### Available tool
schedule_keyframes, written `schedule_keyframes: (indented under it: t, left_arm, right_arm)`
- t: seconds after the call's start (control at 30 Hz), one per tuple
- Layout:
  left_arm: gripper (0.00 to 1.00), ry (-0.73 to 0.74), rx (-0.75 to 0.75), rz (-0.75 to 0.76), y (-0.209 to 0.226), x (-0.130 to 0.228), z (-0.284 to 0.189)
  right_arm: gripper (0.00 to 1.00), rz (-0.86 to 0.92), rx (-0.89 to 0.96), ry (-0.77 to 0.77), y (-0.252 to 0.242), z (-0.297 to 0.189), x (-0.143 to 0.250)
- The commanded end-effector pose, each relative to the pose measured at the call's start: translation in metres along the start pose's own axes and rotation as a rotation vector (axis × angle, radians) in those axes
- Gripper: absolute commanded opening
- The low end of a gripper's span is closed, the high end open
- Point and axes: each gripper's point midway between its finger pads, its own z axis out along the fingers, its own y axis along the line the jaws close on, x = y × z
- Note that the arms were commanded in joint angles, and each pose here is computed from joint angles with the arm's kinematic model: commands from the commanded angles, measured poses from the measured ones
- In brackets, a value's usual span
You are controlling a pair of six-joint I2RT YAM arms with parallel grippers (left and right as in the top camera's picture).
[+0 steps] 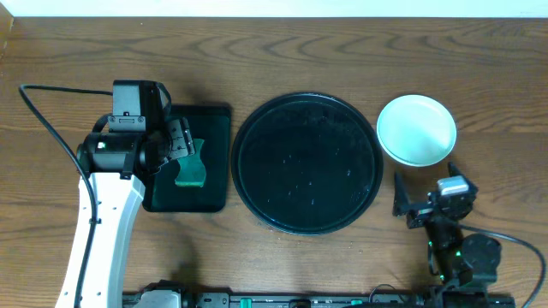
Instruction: Clean dirty plates on tray and stack at the side
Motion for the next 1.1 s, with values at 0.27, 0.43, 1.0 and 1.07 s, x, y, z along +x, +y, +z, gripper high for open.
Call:
schedule_keyframes:
  t: [0.27,0.43,1.0,1.07]
  left_arm:
    - [0.75,-0.013,-0.009,-0.003,0.0014,-0.0039,-0.0032]
    - [0.75,-0.013,-0.009,-0.003,0.0014,-0.0039,-0.0032]
    - [0.75,-0.013,-0.009,-0.003,0.0014,-0.0039,-0.0032]
    - [0.75,-0.015,-0.009,-0.001,0.0015,-0.0044,-0.0033]
  right_arm:
    - [0.99,0.007,-0.053,0.000,0.0138,0.0005,0.0264]
    - [0.99,0.010,-0.052,0.002,0.0136,0.0006,0.0267]
    - [0.99,0.010,-0.052,0.003,0.0136,0.0006,0.0268]
    - [0.99,0.010,-0.052,0.003,0.0136,0.0006,0.0268]
